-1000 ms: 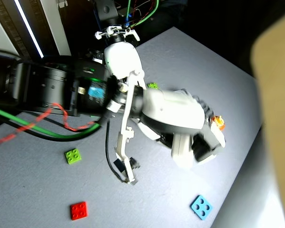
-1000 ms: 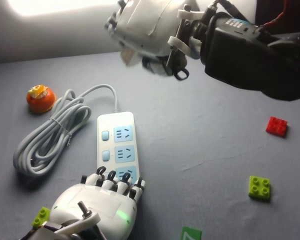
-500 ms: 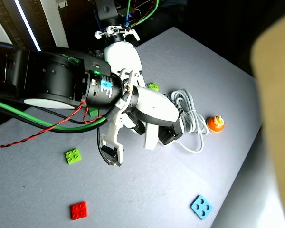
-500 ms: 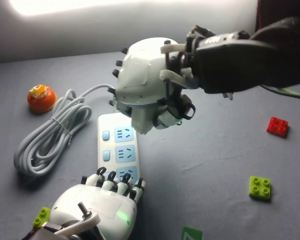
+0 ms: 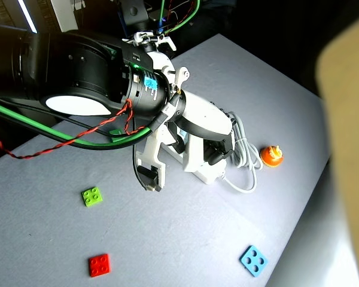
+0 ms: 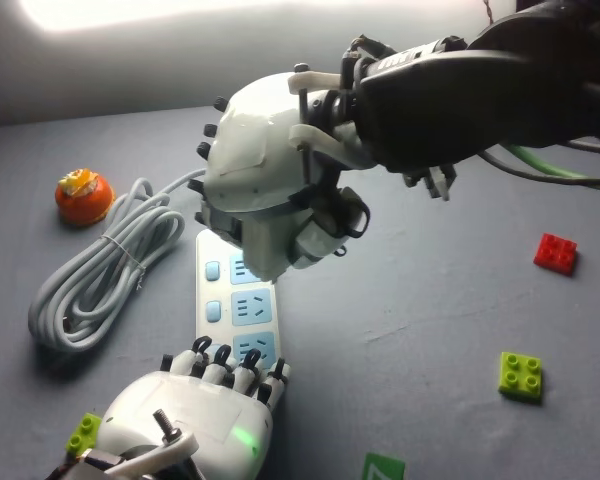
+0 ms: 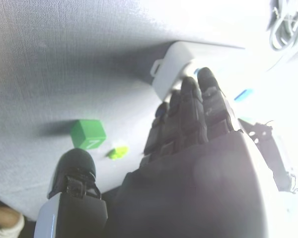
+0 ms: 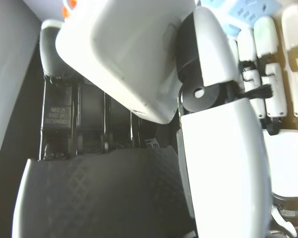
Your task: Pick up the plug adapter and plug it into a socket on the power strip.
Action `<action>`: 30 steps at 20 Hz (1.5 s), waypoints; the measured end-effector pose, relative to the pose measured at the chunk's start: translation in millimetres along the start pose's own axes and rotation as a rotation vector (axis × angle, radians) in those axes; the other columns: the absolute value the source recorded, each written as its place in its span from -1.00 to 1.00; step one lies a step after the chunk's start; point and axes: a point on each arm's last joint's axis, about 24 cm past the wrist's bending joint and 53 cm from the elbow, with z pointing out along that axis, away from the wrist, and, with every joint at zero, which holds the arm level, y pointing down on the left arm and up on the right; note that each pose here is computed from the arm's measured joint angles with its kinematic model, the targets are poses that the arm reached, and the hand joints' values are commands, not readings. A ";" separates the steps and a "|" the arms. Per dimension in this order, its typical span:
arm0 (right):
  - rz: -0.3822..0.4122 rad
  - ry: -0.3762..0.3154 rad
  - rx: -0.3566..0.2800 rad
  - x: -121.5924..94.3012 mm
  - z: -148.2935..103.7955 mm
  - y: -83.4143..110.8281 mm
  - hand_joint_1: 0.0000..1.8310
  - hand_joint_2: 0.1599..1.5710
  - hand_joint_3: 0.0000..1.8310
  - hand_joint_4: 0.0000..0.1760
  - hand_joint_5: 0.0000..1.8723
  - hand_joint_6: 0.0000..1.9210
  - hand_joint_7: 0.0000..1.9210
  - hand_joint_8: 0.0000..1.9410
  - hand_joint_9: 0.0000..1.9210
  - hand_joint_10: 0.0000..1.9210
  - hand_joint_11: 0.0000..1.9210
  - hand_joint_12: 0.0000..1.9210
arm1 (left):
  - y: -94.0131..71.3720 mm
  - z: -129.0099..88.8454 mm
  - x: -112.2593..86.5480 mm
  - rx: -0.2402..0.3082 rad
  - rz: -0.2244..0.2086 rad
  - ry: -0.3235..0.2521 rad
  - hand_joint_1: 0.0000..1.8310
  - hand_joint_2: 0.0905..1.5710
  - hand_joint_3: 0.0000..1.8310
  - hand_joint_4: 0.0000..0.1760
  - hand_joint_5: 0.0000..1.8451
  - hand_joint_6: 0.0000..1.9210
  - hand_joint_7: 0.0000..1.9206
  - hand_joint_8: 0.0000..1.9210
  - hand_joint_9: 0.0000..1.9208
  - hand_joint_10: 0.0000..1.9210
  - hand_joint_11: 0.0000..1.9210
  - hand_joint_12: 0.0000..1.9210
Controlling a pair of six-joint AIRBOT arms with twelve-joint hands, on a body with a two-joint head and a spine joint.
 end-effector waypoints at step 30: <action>0.366 -0.067 0.437 -8.3 28.0 -49.7 0.33 0.44 -1.00 -1.00 -0.08 0.05 -0.06 0.35 -0.24 0.36 -0.31 0.70 | 3.1 -0.8 0.6 -0.004 -0.012 0.001 -1.00 0.51 -1.00 -1.00 -0.88 -1.00 -0.89 -1.00 -0.90 -1.00 -1.00 -0.75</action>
